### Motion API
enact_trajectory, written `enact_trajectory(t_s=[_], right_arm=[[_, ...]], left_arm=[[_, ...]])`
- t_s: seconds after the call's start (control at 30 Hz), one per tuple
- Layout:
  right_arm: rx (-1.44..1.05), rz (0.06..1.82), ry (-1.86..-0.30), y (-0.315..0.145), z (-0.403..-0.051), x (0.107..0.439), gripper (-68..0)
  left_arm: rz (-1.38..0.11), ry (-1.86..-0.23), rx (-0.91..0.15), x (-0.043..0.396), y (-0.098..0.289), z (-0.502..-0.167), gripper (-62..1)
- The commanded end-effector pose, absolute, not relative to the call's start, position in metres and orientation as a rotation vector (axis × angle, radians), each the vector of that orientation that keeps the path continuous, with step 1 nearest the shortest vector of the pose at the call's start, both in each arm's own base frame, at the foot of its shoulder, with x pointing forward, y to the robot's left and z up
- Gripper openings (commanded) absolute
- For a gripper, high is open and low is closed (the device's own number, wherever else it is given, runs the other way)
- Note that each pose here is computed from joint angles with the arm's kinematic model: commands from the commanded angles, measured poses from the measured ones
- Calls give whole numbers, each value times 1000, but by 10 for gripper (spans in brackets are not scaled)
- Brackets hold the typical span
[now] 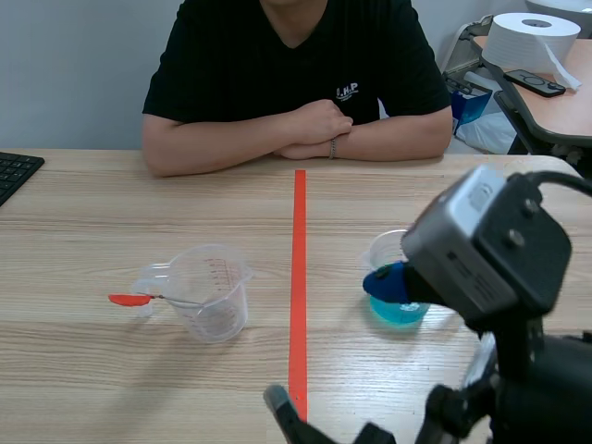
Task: Do the redox reaction experiment.
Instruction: 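Return to the home posture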
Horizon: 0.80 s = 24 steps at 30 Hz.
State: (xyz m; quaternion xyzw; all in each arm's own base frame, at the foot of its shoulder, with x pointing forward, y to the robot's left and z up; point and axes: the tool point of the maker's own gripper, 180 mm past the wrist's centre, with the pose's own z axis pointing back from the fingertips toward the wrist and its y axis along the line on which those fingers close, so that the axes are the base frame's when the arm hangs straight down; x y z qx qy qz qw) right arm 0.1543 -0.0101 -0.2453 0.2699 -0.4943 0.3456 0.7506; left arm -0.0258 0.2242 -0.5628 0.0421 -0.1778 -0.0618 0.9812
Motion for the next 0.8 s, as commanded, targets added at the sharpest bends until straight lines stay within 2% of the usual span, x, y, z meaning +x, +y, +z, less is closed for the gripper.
enact_trajectory(t_s=[0.0,0.2,0.53,0.77], right_arm=[[585,749,-1121,-15,-235,155,4],[586,739,-1127,-31,-227,138,4],[507,737,-1212,-60,-202,137,4],[419,772,-1236,-78,-199,145,4]], left_arm=[[-125,-365,82,-26,224,-561,-582],[-125,-365,82,-26,224,-561,-582],[-125,-365,82,-26,223,-561,-582],[-125,-365,82,-26,223,-561,-582]])
